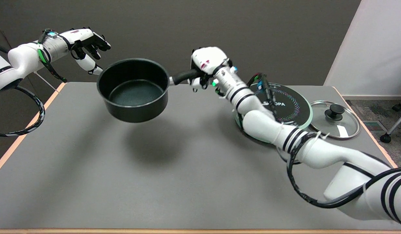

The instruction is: Pick up the pot.

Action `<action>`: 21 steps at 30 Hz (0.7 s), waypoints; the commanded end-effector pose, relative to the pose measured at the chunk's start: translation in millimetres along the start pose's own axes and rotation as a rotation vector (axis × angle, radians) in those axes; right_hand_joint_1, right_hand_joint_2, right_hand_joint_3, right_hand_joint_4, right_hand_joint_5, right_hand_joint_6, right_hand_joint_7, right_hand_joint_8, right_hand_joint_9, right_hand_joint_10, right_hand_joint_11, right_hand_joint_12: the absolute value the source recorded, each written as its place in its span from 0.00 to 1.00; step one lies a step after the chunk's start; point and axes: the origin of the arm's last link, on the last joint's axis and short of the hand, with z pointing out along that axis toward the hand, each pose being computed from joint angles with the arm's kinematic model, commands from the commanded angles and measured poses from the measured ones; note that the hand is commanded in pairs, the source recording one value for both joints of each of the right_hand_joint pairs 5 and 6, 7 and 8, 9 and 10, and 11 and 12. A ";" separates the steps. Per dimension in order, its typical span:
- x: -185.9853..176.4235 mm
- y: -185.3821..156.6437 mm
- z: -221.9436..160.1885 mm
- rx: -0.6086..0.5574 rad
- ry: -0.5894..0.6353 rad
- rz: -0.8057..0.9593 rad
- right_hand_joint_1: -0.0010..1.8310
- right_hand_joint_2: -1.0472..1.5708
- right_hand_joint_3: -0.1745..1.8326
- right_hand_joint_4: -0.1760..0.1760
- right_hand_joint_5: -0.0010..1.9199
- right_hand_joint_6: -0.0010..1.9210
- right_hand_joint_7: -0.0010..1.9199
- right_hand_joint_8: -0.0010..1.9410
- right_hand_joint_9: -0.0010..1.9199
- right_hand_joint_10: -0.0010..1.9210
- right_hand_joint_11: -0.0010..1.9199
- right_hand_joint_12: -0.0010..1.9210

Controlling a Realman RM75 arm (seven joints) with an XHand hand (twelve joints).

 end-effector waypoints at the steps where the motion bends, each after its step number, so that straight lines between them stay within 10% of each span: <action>1: 76.0 58.6 -7.2 0.000 0.096 -0.030 0.50 0.93 0.51 0.21 0.82 0.82 0.82 0.81 0.82 0.82 0.82 0.82; 21: 117.0 181.6 -122.7 -0.218 0.067 -0.106 0.50 0.94 0.50 0.21 0.82 0.82 0.82 0.81 0.82 0.82 0.82 0.82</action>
